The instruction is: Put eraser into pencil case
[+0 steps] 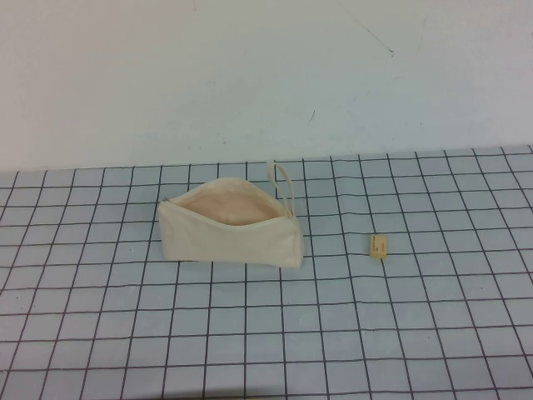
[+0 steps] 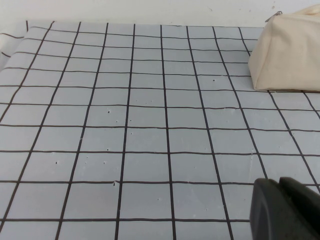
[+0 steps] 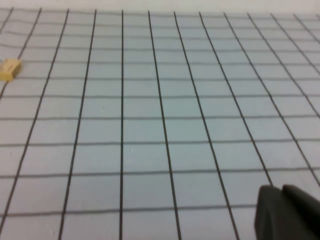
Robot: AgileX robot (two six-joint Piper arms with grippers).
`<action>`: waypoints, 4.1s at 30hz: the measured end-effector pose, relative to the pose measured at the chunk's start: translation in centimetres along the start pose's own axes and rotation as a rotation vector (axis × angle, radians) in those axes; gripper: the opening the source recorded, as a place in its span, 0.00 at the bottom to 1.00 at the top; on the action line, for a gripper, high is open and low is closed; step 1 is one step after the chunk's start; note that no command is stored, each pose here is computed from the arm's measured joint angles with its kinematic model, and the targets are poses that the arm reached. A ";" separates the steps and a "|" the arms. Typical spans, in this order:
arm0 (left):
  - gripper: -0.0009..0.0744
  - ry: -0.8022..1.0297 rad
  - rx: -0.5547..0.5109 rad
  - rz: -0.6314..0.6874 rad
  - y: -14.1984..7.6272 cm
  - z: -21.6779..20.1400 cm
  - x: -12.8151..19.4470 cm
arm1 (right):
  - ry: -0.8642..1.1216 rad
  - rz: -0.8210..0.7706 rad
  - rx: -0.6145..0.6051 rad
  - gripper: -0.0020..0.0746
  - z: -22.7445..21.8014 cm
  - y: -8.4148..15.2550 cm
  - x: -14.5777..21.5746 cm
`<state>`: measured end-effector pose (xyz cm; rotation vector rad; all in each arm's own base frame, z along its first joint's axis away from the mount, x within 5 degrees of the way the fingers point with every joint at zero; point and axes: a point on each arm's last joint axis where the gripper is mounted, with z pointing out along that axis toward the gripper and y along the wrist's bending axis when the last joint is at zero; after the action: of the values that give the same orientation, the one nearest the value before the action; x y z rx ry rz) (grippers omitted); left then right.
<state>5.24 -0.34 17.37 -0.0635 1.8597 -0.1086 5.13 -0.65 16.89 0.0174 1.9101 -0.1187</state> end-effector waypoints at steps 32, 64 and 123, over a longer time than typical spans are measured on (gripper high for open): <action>0.01 0.000 0.000 0.000 0.0 0.0 0.0 | -0.620 0.002 0.016 0.02 -9.5 -1.3 -18.2; 0.01 0.000 0.000 0.000 0.0 0.0 0.0 | 0.652 -0.211 -0.345 0.15 21.0 7.7 -19.8; 0.01 0.000 0.000 0.000 0.0 0.0 0.0 | 0.630 -0.204 -0.766 0.18 32.0 23.0 -26.1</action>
<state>5.24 -0.34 17.37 -0.0635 1.8597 -0.1086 45.62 20.48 29.11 -0.7307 2.4617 0.5456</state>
